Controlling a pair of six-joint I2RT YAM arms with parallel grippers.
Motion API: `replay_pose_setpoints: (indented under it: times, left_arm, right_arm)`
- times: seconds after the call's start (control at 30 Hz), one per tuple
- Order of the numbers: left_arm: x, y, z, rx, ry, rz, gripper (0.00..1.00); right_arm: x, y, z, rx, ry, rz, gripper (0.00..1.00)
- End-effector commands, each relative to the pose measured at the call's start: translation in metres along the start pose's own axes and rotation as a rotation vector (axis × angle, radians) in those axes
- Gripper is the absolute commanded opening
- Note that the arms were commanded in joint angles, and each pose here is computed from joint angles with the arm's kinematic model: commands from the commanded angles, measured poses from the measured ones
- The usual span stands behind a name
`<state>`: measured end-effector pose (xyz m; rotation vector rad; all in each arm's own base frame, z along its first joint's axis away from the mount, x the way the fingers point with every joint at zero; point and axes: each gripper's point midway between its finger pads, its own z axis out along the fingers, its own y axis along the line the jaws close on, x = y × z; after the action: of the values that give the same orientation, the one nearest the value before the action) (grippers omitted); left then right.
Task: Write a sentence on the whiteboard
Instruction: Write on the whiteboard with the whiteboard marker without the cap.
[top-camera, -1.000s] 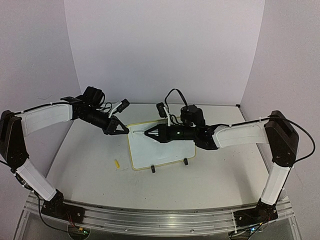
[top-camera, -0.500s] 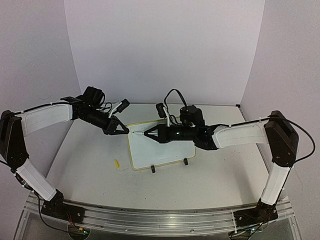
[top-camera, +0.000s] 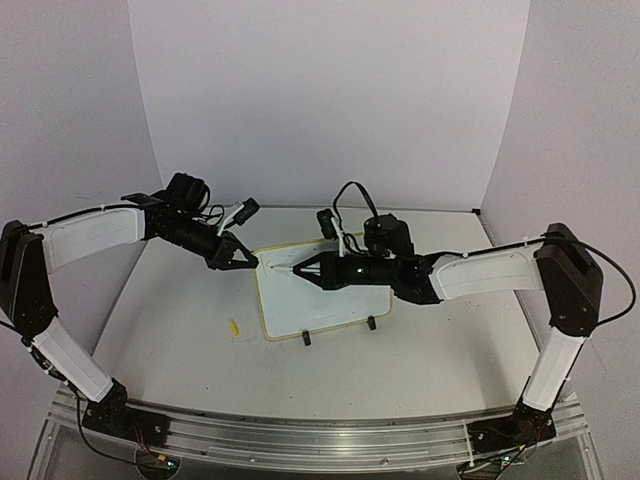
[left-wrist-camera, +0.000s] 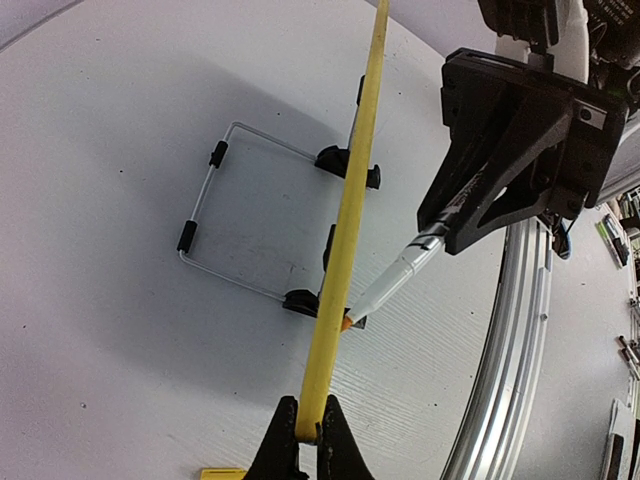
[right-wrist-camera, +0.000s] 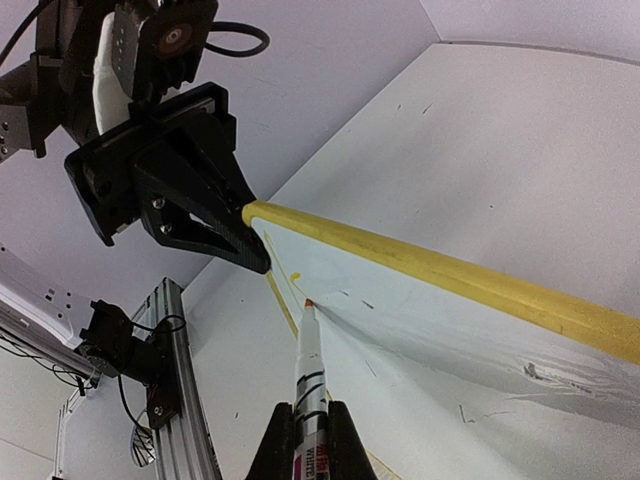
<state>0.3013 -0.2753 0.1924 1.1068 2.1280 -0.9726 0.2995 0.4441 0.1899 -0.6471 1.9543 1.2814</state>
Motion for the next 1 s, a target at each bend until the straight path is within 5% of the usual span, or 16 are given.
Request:
replay_pose_setpoints:
  times: [0.0, 0.23, 0.97]
  left_arm:
    - [-0.006, 0.006, -0.008, -0.064, -0.015, 0.047, 0.0]
    - [-0.006, 0.005, -0.008, -0.065, -0.014, 0.048, 0.0]
    - [-0.006, 0.005, -0.009, -0.064, -0.015, 0.048, 0.0]
  right_arm:
    - [-0.022, 0.018, -0.012, -0.06, -0.062, -0.048, 0.0]
    - [-0.032, 0.047, -0.032, -0.164, -0.104, -0.061, 0.0]
    - [-0.021, 0.004, -0.006, -0.005, -0.073, -0.015, 0.0]
